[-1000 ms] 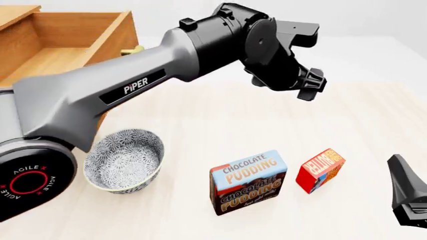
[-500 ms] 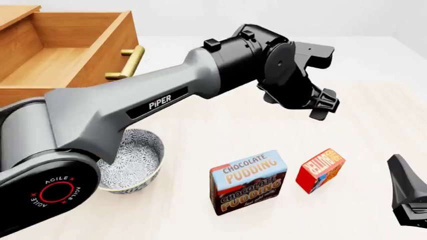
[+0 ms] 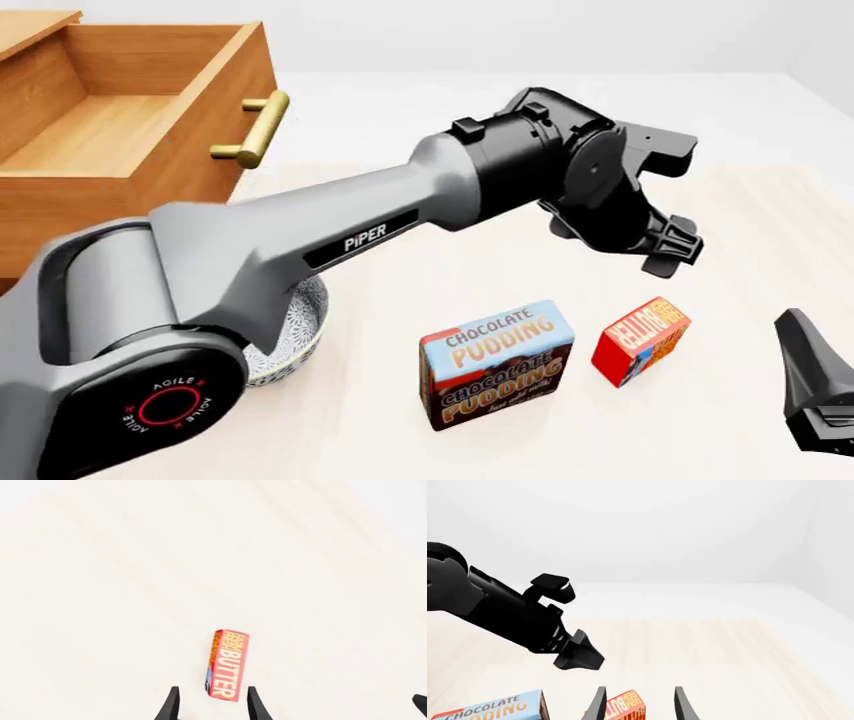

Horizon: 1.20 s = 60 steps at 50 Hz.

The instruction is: Put the butter at the back in the top drawer of the cabinet and close it.

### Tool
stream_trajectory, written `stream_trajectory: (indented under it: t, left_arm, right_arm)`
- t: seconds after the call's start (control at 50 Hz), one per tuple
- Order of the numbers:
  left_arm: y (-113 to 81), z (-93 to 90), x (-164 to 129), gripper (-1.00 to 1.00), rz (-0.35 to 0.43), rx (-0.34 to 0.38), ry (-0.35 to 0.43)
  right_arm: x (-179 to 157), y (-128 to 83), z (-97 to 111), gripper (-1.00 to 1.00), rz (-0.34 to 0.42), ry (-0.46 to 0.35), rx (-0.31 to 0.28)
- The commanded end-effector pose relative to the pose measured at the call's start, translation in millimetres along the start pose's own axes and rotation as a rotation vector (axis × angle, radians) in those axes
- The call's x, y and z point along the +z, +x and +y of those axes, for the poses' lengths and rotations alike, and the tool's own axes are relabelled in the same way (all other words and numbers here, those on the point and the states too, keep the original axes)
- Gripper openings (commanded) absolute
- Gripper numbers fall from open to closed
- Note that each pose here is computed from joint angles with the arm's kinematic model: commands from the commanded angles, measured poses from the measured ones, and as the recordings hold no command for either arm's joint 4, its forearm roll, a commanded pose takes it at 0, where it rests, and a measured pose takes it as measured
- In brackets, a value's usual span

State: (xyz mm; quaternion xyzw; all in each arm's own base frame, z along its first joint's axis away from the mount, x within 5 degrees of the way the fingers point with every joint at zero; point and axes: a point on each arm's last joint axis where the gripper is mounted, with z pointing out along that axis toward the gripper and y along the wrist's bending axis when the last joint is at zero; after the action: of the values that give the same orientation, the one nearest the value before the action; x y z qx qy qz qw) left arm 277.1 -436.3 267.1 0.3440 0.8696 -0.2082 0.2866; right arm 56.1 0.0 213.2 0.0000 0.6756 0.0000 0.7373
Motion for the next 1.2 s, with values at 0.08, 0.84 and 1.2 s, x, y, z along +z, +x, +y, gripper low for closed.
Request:
stream_trajectory:
  t: [0.08,0.84,1.2]
  left_arm:
    - [5.4,-4.8,10.8,1.00,0.021,0.009,0.002]
    - [13.5,-18.2,40.8,1.00,0.061,0.034,0.010]
    - [19.1,-22.2,52.7,1.00,0.075,0.038,0.013]
  right_arm:
    - [0.0,0.0,0.0,1.00,0.000,0.000,0.000]
    - [0.0,0.0,0.0,1.00,0.000,0.000,0.000]
    - [0.0,0.0,0.0,1.00,0.000,0.000,0.000]
